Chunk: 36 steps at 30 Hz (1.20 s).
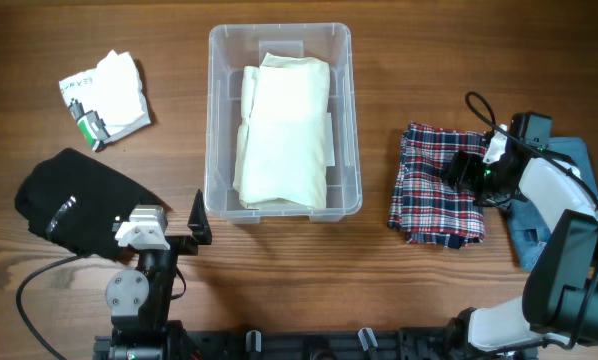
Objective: Pack container
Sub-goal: 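Lower the right gripper and grasp the plaid shirt's right edge, then lift the plaid shirt and carry it over the container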
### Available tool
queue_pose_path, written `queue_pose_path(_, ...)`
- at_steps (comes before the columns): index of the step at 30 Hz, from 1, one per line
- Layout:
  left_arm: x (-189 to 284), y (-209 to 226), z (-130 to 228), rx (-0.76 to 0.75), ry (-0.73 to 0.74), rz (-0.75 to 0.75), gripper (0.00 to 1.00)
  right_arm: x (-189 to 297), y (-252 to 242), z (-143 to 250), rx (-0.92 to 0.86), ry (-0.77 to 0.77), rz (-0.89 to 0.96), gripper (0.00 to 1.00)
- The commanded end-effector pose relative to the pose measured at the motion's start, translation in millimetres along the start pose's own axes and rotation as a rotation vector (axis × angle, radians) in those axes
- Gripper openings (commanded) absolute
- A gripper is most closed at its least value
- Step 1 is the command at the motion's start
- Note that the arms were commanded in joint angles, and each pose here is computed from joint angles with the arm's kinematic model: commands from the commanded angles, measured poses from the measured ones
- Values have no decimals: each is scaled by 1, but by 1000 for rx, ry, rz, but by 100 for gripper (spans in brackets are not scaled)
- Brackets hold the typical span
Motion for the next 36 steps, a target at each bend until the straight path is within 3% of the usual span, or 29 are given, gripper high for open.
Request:
queue_pose_path(1, -1, 0, 3, -14, 7, 1, 100, -23, 2, 37, -102, 137, -25, 93)
queue_pose_path(3, -1, 0, 3, -14, 8, 0, 100, -25, 1, 41, -122, 143, -23, 91)
queue_pose_path(7, -1, 0, 3, -14, 7, 1, 100, -27, 1, 45, -122, 152, -22, 64)
queue_pose_path(9, -1, 0, 3, -14, 7, 1, 100, -26, 0, 46, -124, 158, -21, 45)
queue_pose_path(10, -1, 0, 3, -14, 7, 1, 100, -26, 0, 47, -125, 160, -21, 31)
queue_pose_path(11, -1, 0, 3, -14, 7, 1, 100, -26, 0, 47, -126, 163, -20, 24)
queue_pose_path(15, -1, 0, 3, -14, 7, 1, 100, -19, 2, 40, -126, 165, -20, 19)
queue_pose_path(18, -1, 0, 3, -14, 7, 1, 100, -4, 7, 27, -123, 152, -23, 4)
queue_pose_path(27, -1, 0, 3, -14, 7, 1, 100, 66, 45, -14, -84, -9, -196, 4)
queue_pose_path(36, -1, 0, 3, -14, 7, 1, 100, 148, 73, -16, -129, -232, -344, 4)
Point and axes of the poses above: each gripper's point midway between its finger pads, its own x axis back along the fingers, its own y axis along the line the jaws close on, z = x × y, the point moved 3 cm from there along x, back along the fingers, and after that the axes turned 2 degrees about x, right-handed, at the moved point
